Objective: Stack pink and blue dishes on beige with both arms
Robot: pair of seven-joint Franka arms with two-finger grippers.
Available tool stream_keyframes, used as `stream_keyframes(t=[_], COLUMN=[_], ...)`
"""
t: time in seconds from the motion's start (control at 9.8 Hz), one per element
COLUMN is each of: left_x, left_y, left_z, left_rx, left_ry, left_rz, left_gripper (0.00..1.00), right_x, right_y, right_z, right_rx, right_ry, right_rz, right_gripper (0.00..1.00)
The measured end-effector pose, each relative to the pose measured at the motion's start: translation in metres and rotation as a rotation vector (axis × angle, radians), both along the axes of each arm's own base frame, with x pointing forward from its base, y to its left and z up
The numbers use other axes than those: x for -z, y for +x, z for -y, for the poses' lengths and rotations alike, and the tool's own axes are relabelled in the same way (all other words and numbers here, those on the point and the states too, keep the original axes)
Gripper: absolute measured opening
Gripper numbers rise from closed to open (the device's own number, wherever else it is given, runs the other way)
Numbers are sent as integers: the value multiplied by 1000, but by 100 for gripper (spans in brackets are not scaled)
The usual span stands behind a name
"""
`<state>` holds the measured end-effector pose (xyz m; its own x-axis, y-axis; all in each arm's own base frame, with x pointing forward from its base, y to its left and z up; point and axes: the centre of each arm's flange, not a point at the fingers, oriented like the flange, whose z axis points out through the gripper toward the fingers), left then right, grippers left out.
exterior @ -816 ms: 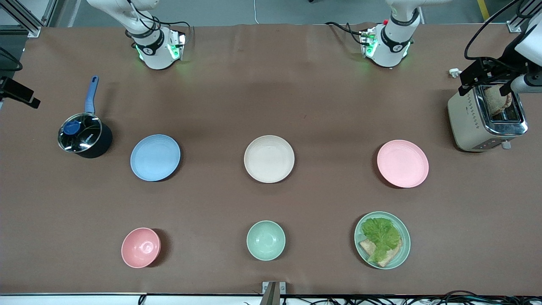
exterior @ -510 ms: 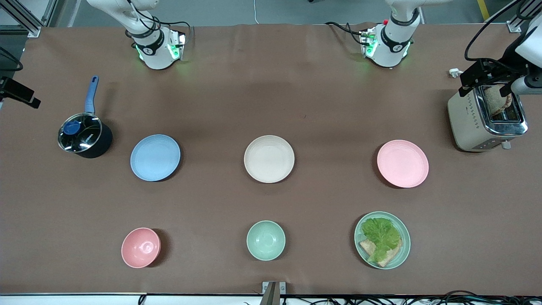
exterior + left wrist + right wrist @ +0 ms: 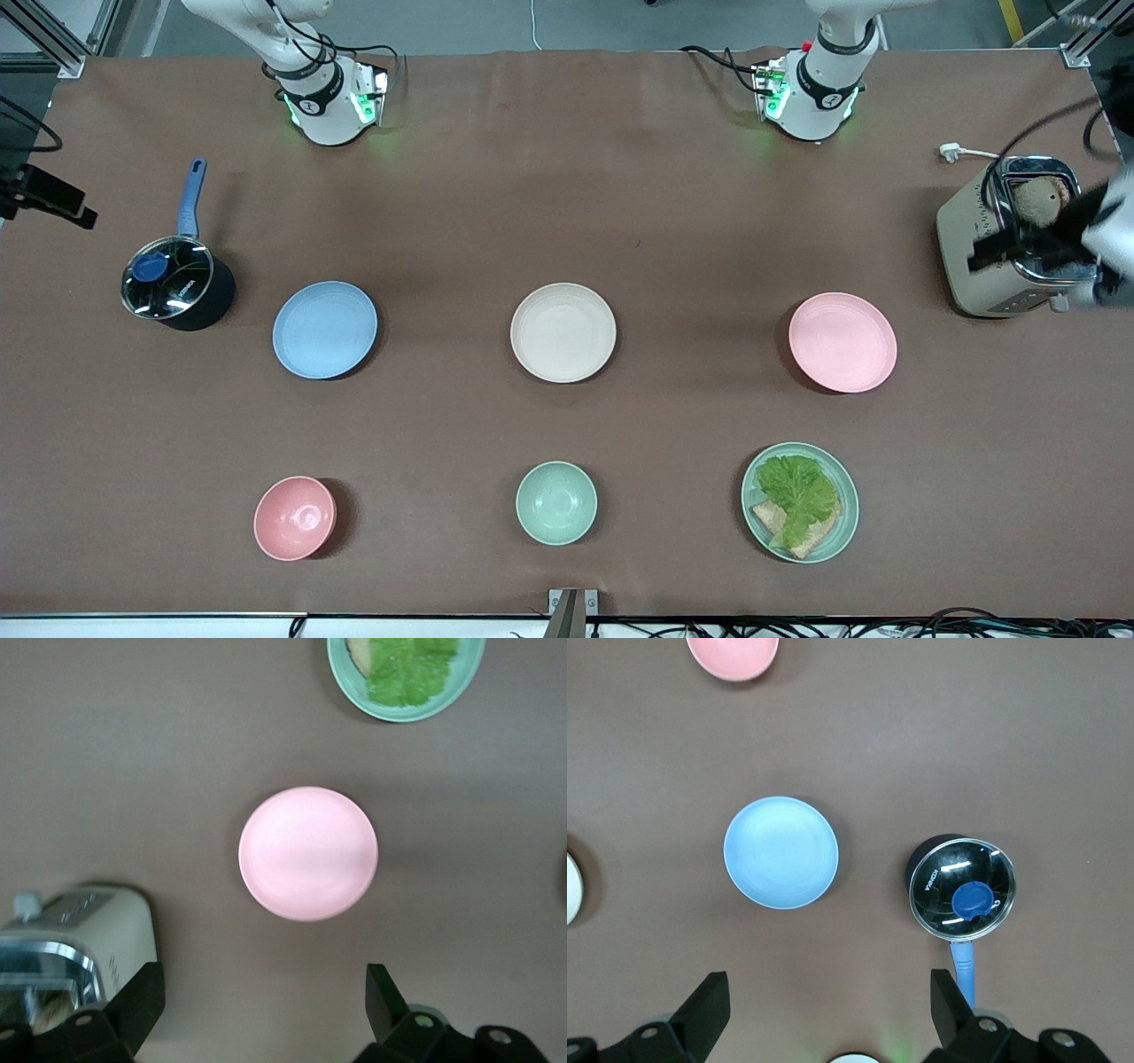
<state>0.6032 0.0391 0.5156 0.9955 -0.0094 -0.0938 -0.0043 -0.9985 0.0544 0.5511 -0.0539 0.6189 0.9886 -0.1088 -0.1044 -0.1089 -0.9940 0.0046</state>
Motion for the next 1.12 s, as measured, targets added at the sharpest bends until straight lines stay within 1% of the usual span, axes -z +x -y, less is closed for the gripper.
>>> stream_keyframes(t=[0.1,0.2,0.31,0.41,0.51,0.61,0.71,0.82,0.92,1.02,1.12], left_x=[41,82,122,159,191,218,241,258,271,283,292], left_y=[8,10,11,11,12,13,14,14,14,13,11], left_z=[-19,-41,-69,-90,-99,-100,-101,-104,-106,-107,-106], left_rx=[6,7,14,26,50,92,132,156,181,215,240], left_ry=[-46,-134,-221,-274,-306,-335,-357,-369,-375,-383,-392], left_rz=[-14,-26,-27,-28,-42,-53,-51,-42,-32,-26,-29], left_gripper=[100,100,100,100,100,100,100,100,97,94,89], right_x=[35,81,132,182,229,269,303,335,363,388,409], right_y=[14,25,29,25,17,10,5,0,-6,-12,-17], right_z=[0,2,6,12,16,19,23,30,39,46,49], right_rx=[-5,-17,-44,-67,-82,-95,-115,-136,-148,-155,-152], right_ry=[7,14,25,58,105,150,201,256,302,328,345], right_rz=[-17,-22,-17,-5,0,-6,-12,-5,11,27,41], right_gripper=[100,100,100,100,100,100,100,100,100,100,100])
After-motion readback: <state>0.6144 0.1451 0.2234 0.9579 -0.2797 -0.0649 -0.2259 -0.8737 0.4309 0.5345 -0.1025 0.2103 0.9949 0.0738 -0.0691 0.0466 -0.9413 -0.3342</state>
